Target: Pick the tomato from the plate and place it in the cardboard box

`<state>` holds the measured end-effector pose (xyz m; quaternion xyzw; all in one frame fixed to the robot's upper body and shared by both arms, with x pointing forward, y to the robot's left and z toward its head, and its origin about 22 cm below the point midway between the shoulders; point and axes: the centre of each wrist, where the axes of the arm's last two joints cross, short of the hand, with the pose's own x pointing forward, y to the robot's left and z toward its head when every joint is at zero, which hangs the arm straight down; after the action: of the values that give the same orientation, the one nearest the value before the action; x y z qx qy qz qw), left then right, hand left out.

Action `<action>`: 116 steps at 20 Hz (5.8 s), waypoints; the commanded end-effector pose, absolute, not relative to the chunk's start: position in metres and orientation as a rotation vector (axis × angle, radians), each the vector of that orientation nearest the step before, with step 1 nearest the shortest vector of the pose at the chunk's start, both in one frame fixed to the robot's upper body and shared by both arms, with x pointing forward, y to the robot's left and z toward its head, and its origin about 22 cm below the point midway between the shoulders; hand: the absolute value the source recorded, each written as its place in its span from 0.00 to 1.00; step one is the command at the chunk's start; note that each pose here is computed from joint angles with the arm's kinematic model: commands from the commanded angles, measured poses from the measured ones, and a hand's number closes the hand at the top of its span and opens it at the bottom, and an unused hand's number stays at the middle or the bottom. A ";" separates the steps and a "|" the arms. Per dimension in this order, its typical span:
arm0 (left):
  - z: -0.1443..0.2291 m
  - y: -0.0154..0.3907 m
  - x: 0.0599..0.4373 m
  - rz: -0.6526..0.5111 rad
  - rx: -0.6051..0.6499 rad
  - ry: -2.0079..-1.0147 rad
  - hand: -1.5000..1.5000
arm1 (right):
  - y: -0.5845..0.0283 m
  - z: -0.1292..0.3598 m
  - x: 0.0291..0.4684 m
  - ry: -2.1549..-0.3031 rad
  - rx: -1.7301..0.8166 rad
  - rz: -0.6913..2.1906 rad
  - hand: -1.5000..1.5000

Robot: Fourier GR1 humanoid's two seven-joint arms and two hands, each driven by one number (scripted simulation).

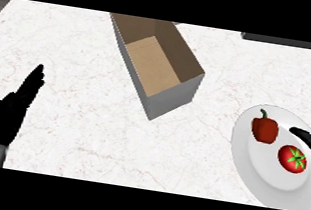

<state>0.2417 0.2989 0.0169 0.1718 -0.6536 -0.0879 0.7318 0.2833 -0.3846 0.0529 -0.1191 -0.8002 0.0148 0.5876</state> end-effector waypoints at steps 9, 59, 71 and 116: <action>0.003 0.280 0.240 -0.194 0.364 -1.458 0.50 | -0.454 0.129 0.266 -1.481 -0.556 0.862 0.00; 0.003 0.314 0.236 -0.179 0.386 -1.454 0.50 | -0.377 0.052 0.244 -0.972 -0.549 1.152 0.00; 0.026 0.298 0.238 -0.206 0.379 -1.445 0.50 | -0.378 0.038 0.253 -0.908 -0.511 1.193 0.00; 0.008 0.271 0.244 -0.197 0.370 -1.439 0.50 | -0.163 0.218 0.300 -1.792 -0.725 0.751 1.00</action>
<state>0.2428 0.2857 0.0087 0.1717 -0.6542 -0.0914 0.7308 0.2890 -0.1801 0.2045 -0.3221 -0.7247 0.3203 0.5181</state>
